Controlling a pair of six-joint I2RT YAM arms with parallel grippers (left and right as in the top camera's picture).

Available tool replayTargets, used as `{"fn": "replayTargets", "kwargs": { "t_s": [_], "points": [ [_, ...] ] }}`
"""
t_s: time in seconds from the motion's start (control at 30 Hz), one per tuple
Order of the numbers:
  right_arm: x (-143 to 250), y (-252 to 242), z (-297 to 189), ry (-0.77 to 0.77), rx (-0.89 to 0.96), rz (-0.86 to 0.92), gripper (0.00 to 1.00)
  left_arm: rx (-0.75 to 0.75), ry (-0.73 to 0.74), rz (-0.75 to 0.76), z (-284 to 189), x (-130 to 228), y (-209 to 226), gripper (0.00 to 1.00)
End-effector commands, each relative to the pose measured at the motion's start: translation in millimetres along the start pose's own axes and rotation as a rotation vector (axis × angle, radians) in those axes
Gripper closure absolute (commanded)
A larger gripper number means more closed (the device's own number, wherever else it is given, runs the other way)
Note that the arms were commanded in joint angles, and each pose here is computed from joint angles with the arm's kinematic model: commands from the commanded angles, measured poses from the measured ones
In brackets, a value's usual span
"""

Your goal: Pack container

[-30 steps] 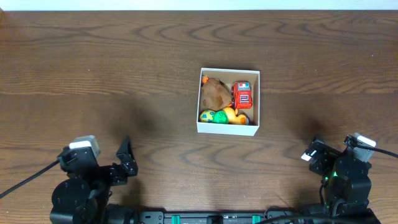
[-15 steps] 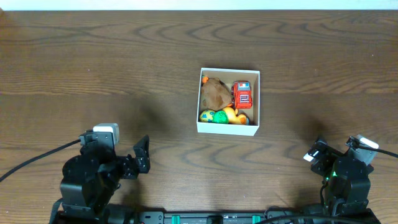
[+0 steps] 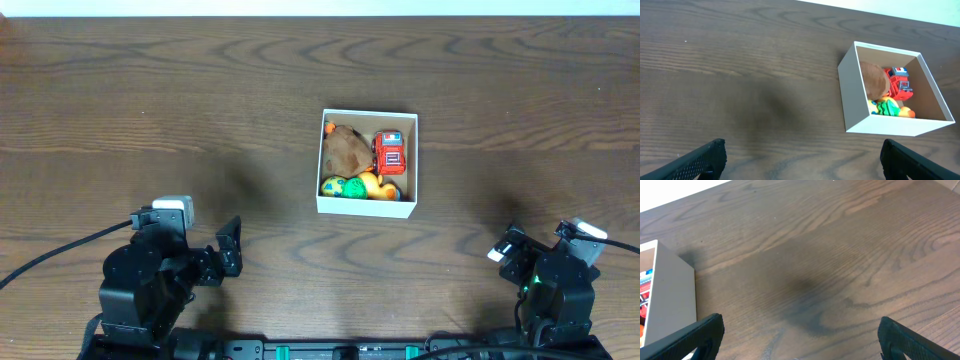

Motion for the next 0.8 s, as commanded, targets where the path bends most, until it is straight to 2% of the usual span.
{"fn": "replayTargets", "kwargs": {
  "t_s": [0.0, 0.17, 0.33, 0.5, 0.77],
  "points": [
    [2.8, -1.4, -0.2, 0.005, 0.003, 0.005, 0.01, 0.012, 0.01, 0.021, 1.7, 2.2, -1.6, 0.02],
    [-0.1, 13.6, -0.1, 0.003, -0.096, -0.001, 0.01, 0.012, 0.01, 0.021, 1.7, 2.2, -1.6, 0.02],
    [-7.6, 33.2, 1.5, -0.144, -0.281, -0.114, 0.01, 0.012, 0.01, 0.021, 1.7, 2.2, -1.6, 0.02],
    [-3.3, 42.5, 0.3, -0.301, -0.443, -0.122, 0.01, 0.012, 0.01, 0.021, 1.7, 2.2, -1.6, 0.02],
    [-20.0, 55.9, 1.4, -0.543, -0.504, -0.231, 0.01, 0.012, 0.01, 0.021, 1.7, 2.2, -1.6, 0.02]
  ]
}}
Point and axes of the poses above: each gripper's point midway between its finger pads, its own z axis out along the fingers, its own y axis along the line the jaws close on, x = y × z, the point moved 4 cm from there along -z, back along the fingers, and after that the axes turned 9 degrees about z, right-handed, at the moved point
